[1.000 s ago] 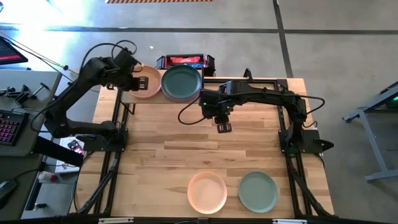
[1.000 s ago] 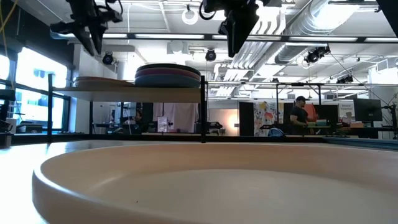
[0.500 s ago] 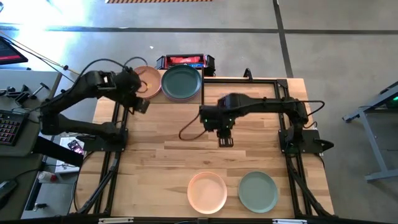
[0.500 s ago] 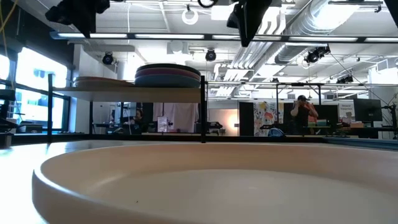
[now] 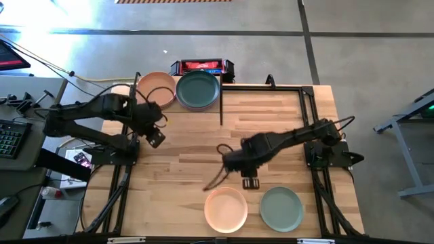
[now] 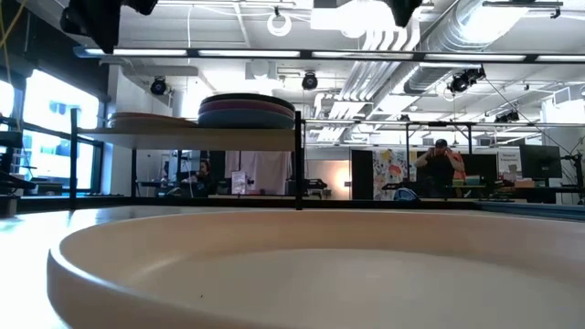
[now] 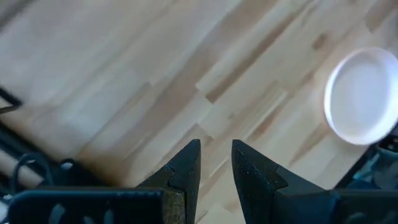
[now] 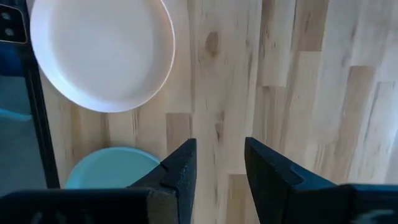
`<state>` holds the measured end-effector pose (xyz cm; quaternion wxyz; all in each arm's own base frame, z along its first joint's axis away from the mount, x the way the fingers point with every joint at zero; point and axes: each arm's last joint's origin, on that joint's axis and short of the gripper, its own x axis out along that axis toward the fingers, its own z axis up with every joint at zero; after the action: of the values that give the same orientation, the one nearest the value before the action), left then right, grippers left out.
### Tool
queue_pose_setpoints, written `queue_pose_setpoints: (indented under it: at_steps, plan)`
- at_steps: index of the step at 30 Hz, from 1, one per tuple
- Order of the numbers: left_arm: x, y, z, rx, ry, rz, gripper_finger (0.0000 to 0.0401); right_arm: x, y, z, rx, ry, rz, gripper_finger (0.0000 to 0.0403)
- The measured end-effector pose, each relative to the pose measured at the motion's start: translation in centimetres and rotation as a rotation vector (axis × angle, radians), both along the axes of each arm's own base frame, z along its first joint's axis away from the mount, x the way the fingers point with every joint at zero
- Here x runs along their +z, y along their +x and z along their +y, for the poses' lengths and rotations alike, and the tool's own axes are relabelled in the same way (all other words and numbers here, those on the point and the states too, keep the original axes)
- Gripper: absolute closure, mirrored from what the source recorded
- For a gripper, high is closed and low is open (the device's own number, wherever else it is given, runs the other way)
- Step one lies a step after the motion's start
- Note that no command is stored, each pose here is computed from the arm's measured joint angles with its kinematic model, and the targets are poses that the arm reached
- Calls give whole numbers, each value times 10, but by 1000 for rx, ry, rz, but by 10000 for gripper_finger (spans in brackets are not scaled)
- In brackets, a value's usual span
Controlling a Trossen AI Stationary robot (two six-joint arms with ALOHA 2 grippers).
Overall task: Place and stack plates onto a shelf
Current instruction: Stack the light green plate on top of the brown plate on the shelf
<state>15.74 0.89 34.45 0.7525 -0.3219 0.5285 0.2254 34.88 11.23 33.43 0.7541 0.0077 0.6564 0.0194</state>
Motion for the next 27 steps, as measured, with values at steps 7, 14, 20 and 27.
queue_pose_setpoints:
  at_steps: [7, 14, 20, 27]
  plan:
    - [-5, 13, -21, -80, -18, -88, 323, 0, -16, 41, -29, 0, 2, 290]
    - [-2, 23, -38, -160, -29, -186, 323, -1, -33, 74, 38, -59, -27, 290]
    - [-2, 33, -47, -190, -40, -233, 323, -2, -46, 94, 98, -171, -71, 290]
    - [-10, 42, -52, -158, -59, -182, 323, -3, -53, 97, 129, -223, -55, 290]
